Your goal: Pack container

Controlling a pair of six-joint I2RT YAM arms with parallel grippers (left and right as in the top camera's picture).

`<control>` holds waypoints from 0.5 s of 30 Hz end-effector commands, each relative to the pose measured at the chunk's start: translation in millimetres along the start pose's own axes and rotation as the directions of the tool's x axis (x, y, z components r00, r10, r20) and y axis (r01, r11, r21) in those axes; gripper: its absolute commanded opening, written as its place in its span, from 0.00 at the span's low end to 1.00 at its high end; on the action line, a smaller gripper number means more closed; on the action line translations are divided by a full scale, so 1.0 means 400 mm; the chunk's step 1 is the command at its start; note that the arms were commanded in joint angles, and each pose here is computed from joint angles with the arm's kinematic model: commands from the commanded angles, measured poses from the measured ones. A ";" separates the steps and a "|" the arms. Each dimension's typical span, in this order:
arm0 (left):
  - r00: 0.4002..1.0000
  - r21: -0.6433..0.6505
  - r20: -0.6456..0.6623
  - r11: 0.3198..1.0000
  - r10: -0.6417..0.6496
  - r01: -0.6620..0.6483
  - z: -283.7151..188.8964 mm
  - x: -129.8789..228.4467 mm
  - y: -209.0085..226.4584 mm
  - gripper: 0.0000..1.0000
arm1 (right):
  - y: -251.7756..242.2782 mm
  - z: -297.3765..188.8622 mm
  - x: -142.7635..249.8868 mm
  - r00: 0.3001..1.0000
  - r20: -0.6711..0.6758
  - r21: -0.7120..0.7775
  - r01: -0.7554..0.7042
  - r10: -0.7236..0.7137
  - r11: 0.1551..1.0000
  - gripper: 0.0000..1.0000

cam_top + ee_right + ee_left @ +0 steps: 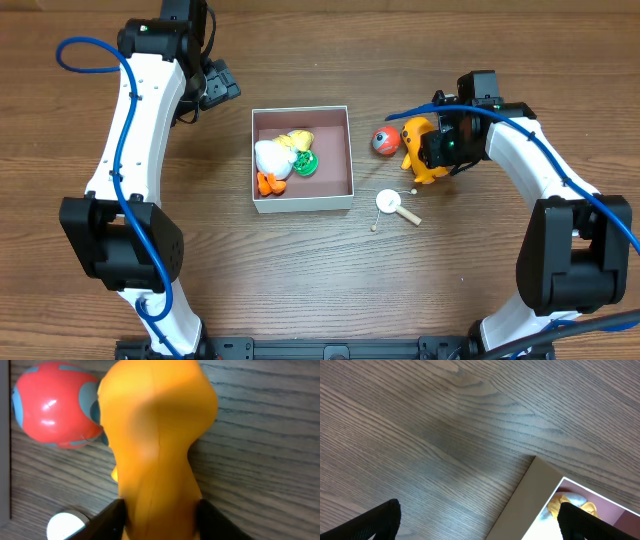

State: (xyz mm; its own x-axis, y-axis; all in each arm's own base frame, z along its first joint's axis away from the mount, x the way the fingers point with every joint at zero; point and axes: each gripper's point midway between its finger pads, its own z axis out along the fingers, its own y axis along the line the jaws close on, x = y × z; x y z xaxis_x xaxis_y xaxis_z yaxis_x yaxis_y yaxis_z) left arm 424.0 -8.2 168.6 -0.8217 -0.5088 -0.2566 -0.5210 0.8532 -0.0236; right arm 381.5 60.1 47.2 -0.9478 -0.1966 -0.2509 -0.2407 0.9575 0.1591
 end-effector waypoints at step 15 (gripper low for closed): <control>0.999 0.025 0.020 0.999 -0.027 0.027 -0.030 -0.005 -0.004 1.00 | 0.002 0.015 0.011 1.000 -0.017 -0.009 0.000 0.000 1.000 0.73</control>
State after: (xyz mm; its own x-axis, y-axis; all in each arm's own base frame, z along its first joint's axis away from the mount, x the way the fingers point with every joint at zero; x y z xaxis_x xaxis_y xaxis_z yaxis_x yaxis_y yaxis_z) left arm 424.0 -8.2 168.6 -0.8217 -0.5088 -0.2566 -0.5210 0.8532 -0.0236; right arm 379.9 60.3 45.9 -0.9488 -0.2011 -0.2438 -0.2440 0.9563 0.1609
